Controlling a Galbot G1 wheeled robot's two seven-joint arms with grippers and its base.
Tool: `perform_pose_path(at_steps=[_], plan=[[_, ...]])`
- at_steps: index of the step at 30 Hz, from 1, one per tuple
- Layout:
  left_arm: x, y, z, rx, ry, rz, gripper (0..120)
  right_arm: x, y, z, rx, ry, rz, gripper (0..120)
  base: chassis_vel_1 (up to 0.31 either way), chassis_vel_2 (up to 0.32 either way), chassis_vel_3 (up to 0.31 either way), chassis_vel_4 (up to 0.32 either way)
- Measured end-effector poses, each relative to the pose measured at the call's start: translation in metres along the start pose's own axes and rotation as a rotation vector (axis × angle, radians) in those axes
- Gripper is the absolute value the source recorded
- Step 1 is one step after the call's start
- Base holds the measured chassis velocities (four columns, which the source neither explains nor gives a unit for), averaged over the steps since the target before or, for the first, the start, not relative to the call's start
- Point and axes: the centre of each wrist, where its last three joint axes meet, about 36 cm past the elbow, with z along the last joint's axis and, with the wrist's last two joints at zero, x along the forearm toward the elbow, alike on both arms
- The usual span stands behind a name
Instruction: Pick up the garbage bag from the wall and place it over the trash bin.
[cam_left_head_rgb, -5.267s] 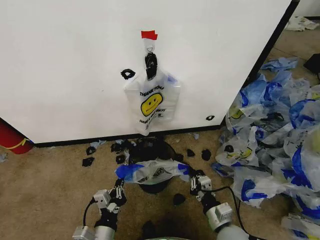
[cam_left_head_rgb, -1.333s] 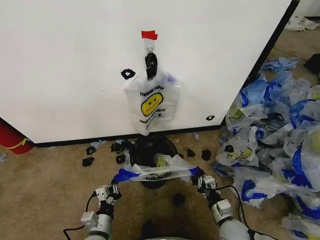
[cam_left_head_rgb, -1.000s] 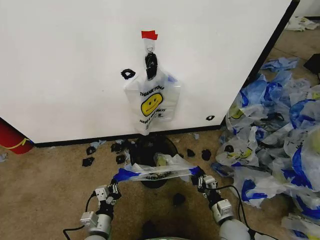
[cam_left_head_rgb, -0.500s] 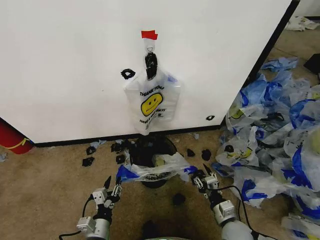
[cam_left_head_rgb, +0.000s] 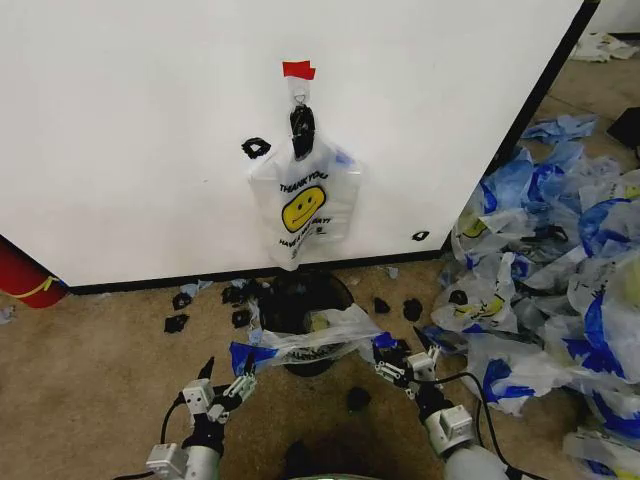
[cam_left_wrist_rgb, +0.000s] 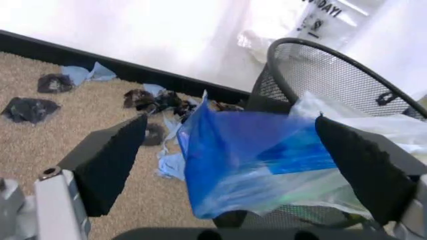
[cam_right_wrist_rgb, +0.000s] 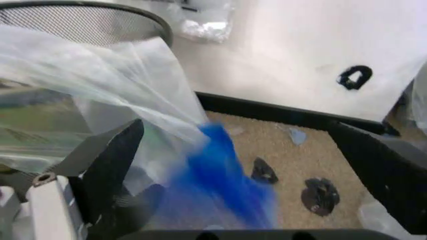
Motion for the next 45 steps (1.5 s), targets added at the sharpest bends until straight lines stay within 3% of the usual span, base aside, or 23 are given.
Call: perform_pose_path(at_steps=[10, 18, 27, 29, 32, 38, 45], plan=[[0.013, -0.009, -0.016, 0.0, -0.014, 0.021, 98, 0.014, 0.008, -0.007, -0.043, -0.009, -0.063, 100, 0.0, 0.0, 0.0, 0.0], [0.006, -0.017, -0.059, 0.015, -0.068, 0.069, 98, 0.026, 0.025, -0.019, -0.11, -0.002, -0.101, 100, 0.0, 0.0, 0.0, 0.0], [-0.055, -0.001, -0.136, 0.118, -0.045, 0.285, 94, 0.02, 0.032, -0.036, -0.193, 0.008, -0.152, 100, 0.0, 0.0, 0.0, 0.0], [-0.072, 0.002, -0.154, 0.13, -0.019, 0.341, 94, 0.02, 0.032, -0.037, -0.201, 0.008, -0.168, 100, 0.0, 0.0, 0.0, 0.0], [-0.099, 0.009, -0.178, 0.143, 0.086, 0.435, 90, 0.02, 0.033, -0.038, -0.207, 0.007, -0.171, 100, 0.0, 0.0, 0.0, 0.0], [-0.144, 0.017, -0.183, 0.084, 0.182, 0.515, 86, 0.015, 0.036, -0.038, -0.216, -0.002, -0.159, 100, 0.0, 0.0, 0.0, 0.0], [-0.175, 0.035, -0.182, -0.012, 0.281, 0.562, 83, 0.011, 0.036, -0.036, -0.219, -0.009, -0.149, 100, 0.0, 0.0, 0.0, 0.0]])
